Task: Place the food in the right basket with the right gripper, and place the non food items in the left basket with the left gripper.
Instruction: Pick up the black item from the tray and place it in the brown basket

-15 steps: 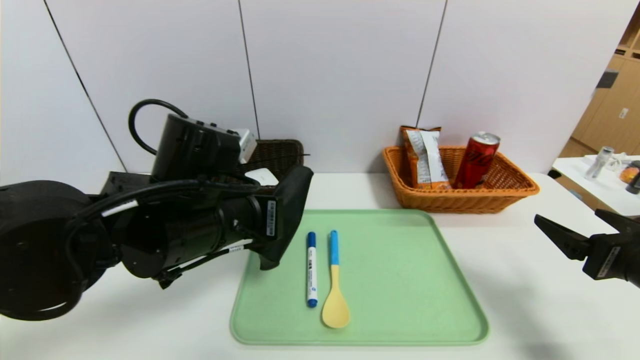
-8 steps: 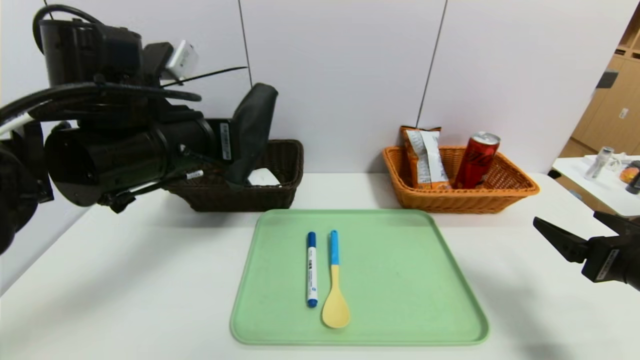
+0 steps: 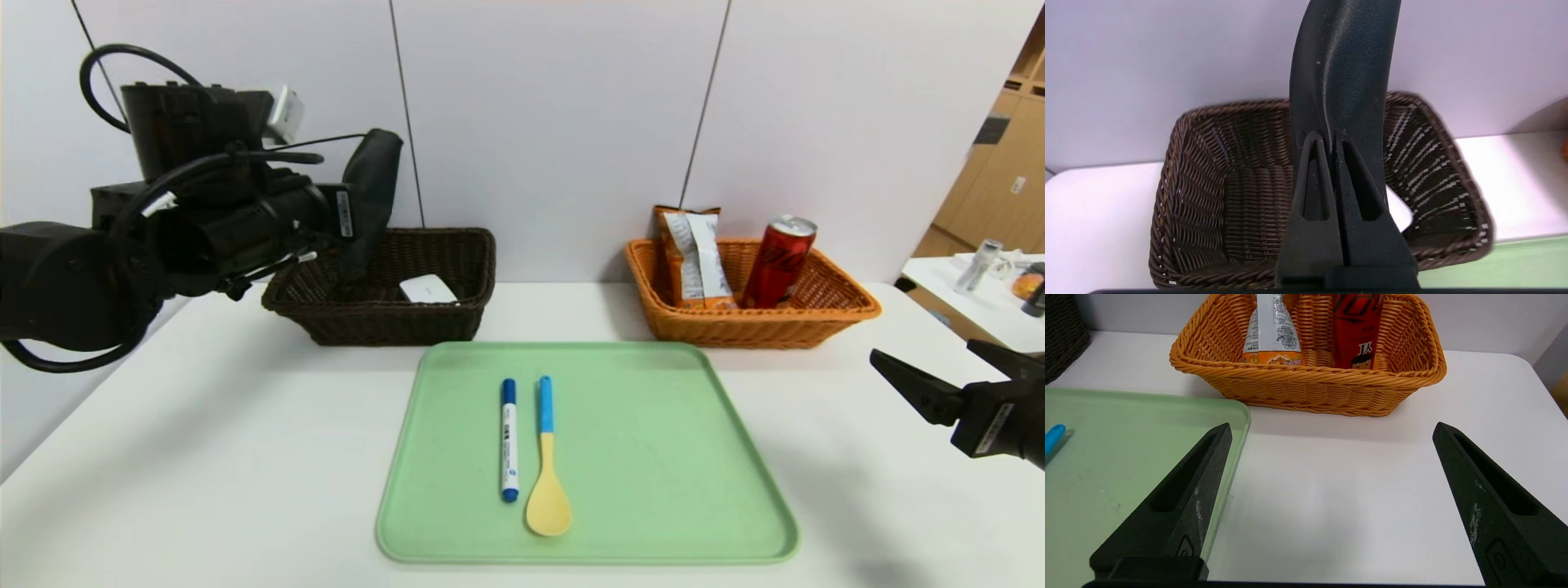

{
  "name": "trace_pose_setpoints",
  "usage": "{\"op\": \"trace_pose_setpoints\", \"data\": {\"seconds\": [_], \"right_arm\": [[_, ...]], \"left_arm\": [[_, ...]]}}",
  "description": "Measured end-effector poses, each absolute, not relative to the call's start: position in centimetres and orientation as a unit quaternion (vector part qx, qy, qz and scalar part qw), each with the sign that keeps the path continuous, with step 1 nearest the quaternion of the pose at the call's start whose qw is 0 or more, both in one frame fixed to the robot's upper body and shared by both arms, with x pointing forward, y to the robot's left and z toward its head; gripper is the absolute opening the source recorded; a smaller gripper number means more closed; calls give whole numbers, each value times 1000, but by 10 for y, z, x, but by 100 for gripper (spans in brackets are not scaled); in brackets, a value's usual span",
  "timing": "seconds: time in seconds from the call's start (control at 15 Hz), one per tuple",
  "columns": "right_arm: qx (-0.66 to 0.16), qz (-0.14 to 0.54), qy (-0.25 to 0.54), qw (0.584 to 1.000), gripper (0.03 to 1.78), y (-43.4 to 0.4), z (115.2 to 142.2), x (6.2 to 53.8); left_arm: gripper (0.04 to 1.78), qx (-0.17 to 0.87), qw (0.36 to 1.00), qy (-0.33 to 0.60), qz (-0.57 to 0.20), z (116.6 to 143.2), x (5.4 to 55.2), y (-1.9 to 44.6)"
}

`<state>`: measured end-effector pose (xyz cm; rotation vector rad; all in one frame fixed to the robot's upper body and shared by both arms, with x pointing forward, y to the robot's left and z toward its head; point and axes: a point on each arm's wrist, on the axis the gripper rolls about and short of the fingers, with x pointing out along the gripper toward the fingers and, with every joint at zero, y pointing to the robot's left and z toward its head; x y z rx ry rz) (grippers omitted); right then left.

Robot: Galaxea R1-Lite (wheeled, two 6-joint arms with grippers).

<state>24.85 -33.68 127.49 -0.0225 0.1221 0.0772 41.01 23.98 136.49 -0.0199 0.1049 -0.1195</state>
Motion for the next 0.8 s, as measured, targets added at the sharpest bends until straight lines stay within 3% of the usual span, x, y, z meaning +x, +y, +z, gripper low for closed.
{"op": "trace_pose_setpoints", "data": {"seconds": [0.27,0.8], "right_arm": [[-6,39,59,997,169,-337,1276,248],[-6,38,62,997,169,-337,1274,247]], "left_arm": [[6,-10,997,69,-34,1337,438,249],[6,-10,997,81,6,1310,467,274]]}}
